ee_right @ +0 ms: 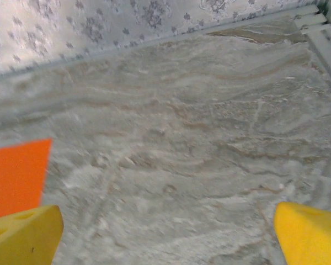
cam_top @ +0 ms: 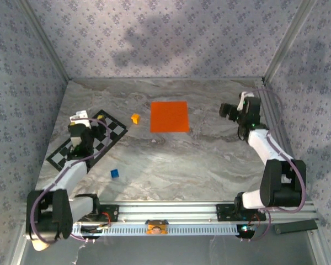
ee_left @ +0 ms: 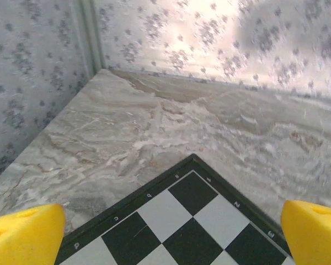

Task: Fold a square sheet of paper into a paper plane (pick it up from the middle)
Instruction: Move the square sheet of paper to the center of the table.

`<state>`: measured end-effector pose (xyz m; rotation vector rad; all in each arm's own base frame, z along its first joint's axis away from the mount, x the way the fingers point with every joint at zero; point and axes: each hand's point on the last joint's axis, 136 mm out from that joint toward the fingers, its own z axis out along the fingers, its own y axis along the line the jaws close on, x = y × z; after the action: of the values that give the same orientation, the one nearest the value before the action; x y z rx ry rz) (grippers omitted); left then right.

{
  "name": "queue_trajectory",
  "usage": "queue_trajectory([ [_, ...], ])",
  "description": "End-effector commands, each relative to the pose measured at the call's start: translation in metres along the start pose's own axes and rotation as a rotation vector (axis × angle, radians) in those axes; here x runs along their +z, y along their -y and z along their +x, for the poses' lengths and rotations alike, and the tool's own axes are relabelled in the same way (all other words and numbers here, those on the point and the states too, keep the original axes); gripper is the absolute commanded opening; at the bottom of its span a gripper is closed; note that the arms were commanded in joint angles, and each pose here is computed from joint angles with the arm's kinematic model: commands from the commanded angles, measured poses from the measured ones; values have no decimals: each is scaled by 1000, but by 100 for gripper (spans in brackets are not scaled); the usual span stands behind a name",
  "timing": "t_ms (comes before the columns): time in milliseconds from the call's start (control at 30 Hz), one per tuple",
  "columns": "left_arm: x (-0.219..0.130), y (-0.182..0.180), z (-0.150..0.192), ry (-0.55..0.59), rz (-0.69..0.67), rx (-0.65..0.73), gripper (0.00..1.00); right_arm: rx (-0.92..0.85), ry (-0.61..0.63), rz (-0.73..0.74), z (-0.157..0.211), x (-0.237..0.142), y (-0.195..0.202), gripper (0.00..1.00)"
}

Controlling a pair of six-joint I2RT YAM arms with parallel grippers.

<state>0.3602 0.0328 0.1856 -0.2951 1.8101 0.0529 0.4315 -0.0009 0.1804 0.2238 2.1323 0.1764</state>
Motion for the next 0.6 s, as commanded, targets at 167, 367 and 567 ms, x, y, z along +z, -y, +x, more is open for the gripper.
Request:
queue_trajectory([
  [167,-27,2,-5,-256,-22,-325,100,347,-414,-227,66,26,-47,100],
  [367,-40,79,-22,-353,407,-505,100,272,-527,-334,83,36,-105,99],
  [567,-47,138,6,-529,493,-410,100,215,-588,-413,88,51,-160,98],
])
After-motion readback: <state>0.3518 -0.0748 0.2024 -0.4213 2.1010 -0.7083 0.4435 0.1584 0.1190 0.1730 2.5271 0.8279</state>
